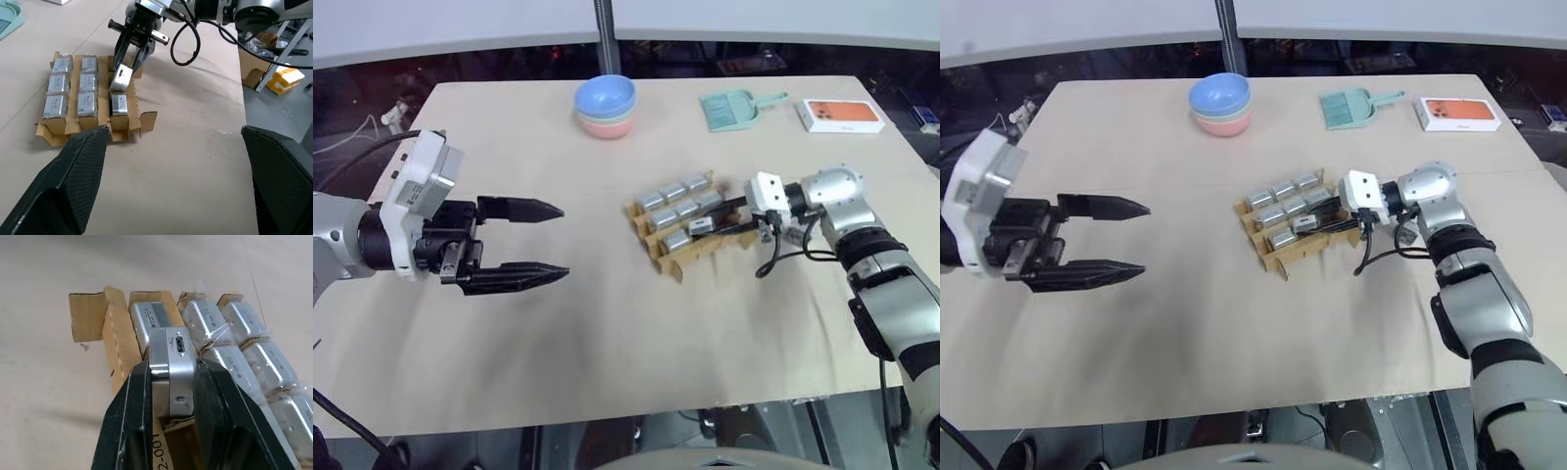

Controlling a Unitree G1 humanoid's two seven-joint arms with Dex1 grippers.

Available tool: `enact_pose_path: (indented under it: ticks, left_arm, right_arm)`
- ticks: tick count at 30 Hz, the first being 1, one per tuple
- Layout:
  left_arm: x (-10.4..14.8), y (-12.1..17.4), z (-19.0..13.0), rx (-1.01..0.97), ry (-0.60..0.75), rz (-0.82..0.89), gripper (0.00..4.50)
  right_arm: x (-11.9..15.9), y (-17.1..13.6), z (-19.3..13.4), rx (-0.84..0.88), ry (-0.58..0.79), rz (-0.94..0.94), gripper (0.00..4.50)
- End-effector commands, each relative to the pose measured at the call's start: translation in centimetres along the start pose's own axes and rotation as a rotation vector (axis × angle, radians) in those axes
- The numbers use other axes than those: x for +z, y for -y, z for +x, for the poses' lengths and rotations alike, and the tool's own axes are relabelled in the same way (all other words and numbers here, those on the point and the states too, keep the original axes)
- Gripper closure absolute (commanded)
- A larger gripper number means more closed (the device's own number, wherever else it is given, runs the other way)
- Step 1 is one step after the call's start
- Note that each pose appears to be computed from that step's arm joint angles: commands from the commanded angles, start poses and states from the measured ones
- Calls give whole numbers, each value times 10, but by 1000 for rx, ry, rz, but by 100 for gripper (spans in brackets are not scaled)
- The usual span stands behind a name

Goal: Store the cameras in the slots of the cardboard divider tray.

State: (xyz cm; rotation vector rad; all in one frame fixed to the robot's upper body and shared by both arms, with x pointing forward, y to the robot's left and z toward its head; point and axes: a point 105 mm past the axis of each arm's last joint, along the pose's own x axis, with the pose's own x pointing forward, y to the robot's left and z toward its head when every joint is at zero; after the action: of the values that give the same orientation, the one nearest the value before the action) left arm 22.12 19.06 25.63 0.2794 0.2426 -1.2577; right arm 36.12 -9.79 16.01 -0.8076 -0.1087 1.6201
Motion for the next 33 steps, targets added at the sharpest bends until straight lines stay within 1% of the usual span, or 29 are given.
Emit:
enact_pose_path:
  ticks: [1,8,15,17,21,29,30,32,33]
  left_arm:
    - [8,3,-6,20,-1,46,0]
    - [6,5,-5,19,1,43,0]
    - [5,4,-4,16,3,42,0]
    - [5,4,-3,13,4,41,0]
    - [5,4,-2,10,3,40,0]
    - [5,3,-1,5,5,48,0]
    - [5,3,-1,4,5,48,0]
    - [5,3,-1,5,6,48,0]
    - [5,3,0,4,6,48,0]
  right_arm:
    - [-17,-26,3,177,-100,-13,389]
    - [-27,-37,1,251,-173,-47,389]
    - [-29,-45,5,294,-172,-66,389]
    - [-29,-45,5,310,-189,-102,389]
    - [-27,-40,5,300,-194,-112,389]
    - [-24,-28,2,243,-186,-62,389]
    - [-26,-29,1,248,-197,-48,285]
    - [-25,-27,1,235,-190,-48,186]
    - [-22,-24,1,208,-168,-52,148]
